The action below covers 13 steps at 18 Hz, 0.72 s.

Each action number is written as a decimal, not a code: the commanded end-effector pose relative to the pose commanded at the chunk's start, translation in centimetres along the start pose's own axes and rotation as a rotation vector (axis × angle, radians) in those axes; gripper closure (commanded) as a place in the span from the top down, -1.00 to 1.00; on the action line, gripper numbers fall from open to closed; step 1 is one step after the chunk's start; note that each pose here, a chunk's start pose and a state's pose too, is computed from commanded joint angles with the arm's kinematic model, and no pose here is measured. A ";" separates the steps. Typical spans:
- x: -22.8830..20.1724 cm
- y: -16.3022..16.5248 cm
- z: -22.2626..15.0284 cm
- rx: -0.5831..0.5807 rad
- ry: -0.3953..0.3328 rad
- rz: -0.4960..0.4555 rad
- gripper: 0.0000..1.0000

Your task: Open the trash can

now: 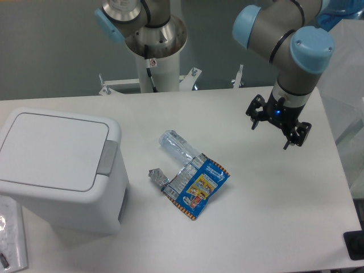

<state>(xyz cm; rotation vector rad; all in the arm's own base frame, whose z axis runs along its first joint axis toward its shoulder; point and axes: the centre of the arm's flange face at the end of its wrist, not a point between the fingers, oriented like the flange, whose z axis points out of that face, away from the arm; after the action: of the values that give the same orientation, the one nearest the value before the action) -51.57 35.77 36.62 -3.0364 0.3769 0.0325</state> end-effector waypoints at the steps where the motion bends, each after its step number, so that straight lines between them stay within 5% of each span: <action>1: 0.0 0.0 0.0 0.000 0.000 0.000 1.00; 8: -0.4 -0.9 -0.3 0.029 -0.049 0.023 1.00; 13: 0.2 -2.4 -0.4 0.209 -0.035 -0.057 1.00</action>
<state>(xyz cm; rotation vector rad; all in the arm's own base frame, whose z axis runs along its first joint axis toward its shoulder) -50.80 37.97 37.23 -2.8349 0.2714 0.0395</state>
